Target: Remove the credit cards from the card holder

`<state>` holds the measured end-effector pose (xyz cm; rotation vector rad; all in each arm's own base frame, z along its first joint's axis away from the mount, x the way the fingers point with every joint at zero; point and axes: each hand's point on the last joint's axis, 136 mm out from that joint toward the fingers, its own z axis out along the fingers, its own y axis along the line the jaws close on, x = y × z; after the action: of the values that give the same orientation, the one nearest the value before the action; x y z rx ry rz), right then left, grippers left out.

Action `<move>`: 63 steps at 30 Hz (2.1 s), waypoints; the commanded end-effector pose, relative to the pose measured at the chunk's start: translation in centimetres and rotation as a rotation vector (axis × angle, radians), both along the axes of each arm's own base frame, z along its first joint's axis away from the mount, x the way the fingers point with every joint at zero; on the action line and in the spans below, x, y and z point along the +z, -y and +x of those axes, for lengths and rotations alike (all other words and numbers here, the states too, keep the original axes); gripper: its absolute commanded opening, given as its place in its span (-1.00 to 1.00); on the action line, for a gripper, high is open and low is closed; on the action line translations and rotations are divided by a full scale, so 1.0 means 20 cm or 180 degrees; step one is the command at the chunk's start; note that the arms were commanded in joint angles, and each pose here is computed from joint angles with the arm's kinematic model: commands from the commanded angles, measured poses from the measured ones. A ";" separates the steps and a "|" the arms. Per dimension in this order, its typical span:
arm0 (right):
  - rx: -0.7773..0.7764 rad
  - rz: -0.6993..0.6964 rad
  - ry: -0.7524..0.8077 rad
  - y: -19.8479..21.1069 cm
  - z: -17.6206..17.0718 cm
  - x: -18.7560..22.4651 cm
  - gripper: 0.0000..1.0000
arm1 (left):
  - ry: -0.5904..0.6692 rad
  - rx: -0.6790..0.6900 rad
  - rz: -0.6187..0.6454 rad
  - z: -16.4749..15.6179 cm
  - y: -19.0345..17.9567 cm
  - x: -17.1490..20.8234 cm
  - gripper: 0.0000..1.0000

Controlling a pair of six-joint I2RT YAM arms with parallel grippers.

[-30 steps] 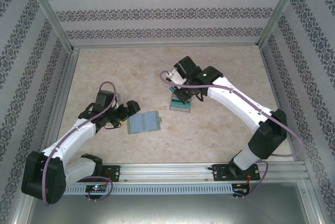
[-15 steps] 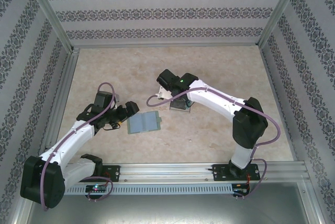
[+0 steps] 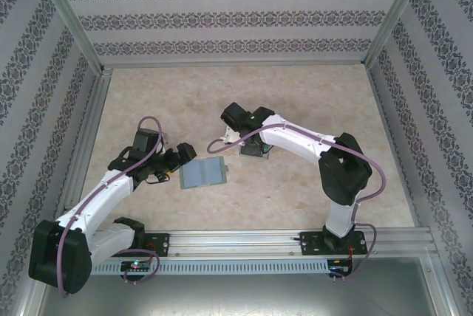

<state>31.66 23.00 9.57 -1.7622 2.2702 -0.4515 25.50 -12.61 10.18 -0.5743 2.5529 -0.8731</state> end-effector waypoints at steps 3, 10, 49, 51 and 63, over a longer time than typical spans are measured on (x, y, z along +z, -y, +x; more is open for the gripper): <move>-0.0085 -0.0015 -0.0069 0.01 0.03 -0.09 -1.00 | -0.0069 0.0026 0.0081 -0.02 -0.03 -0.03 0.99; -0.0139 -0.0049 -0.0084 0.02 0.04 -0.14 -1.00 | -0.0074 0.0036 0.0089 -0.02 -0.04 -0.04 0.99; -0.1690 0.2054 -0.0286 -0.27 -0.05 0.25 -0.64 | -0.0253 -0.0078 -0.0170 0.00 0.05 -0.11 0.80; -0.2075 0.2330 -0.0638 -0.35 -0.11 0.20 -0.65 | -0.0286 -0.0097 -0.0216 0.00 0.06 -0.12 0.74; -0.2769 0.2525 -0.1460 -0.63 -0.35 -0.21 -0.65 | -0.0505 -0.0177 -0.0261 -0.02 0.09 -0.23 0.69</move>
<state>24.60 34.20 5.75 -0.6272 2.8062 0.6149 25.08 -14.31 6.06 -0.6205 2.7044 -0.9640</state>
